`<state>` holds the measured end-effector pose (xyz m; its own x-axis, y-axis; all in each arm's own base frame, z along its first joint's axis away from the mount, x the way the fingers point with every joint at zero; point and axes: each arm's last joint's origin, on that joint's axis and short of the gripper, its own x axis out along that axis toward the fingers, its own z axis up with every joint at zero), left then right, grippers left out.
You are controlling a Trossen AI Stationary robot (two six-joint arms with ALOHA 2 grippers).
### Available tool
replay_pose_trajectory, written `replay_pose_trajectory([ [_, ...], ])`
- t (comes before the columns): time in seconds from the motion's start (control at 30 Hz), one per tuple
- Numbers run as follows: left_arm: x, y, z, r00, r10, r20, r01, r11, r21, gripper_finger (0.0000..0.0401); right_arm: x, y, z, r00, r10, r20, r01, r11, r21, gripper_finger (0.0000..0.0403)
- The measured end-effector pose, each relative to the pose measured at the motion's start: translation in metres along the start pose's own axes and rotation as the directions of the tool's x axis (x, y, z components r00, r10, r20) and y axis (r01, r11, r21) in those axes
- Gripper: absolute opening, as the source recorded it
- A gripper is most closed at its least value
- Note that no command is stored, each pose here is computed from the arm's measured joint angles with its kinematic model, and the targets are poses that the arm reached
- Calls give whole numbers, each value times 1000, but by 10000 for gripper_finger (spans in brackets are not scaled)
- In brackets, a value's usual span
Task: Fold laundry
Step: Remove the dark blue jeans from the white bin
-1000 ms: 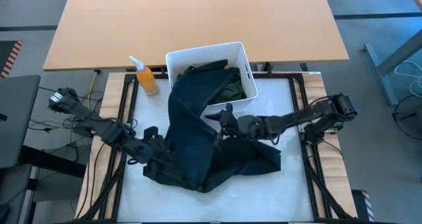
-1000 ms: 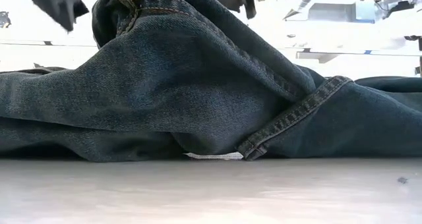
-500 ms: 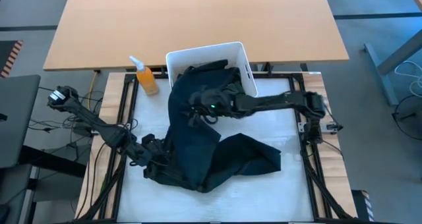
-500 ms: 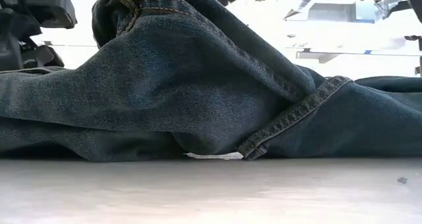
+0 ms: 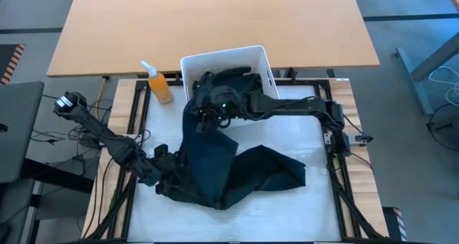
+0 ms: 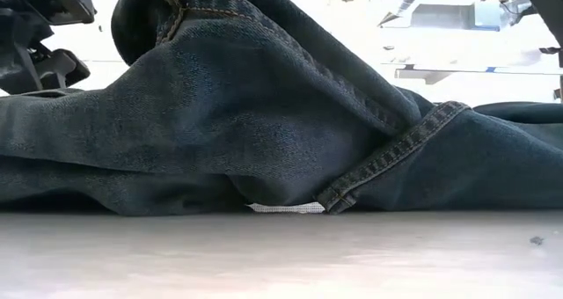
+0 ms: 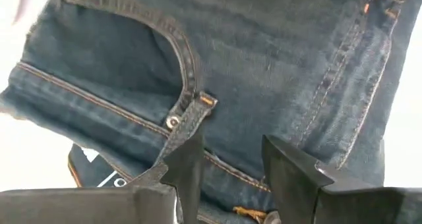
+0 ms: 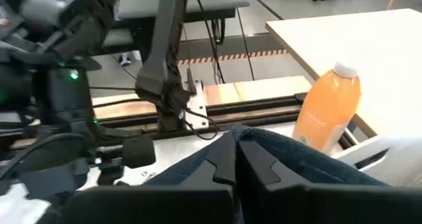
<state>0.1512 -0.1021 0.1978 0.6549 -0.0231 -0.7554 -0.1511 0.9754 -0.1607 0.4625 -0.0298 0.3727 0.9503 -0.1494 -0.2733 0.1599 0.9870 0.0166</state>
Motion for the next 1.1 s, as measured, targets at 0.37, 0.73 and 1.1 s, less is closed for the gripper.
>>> replay_pose_trajectory([
  [0.37,-4,-8,-4,998,2,56,-3,1000,22,141,-136,42,63,989,143,31,-142,989,-28,17],
  [0.73,-8,-17,-2,989,-37,140,34,999,23,141,-267,115,7,929,-172,-326,197,979,45,17],
  [1.1,-8,-17,-1,988,-40,149,39,999,8,141,-282,157,-117,752,-339,-565,475,873,109,17],
])
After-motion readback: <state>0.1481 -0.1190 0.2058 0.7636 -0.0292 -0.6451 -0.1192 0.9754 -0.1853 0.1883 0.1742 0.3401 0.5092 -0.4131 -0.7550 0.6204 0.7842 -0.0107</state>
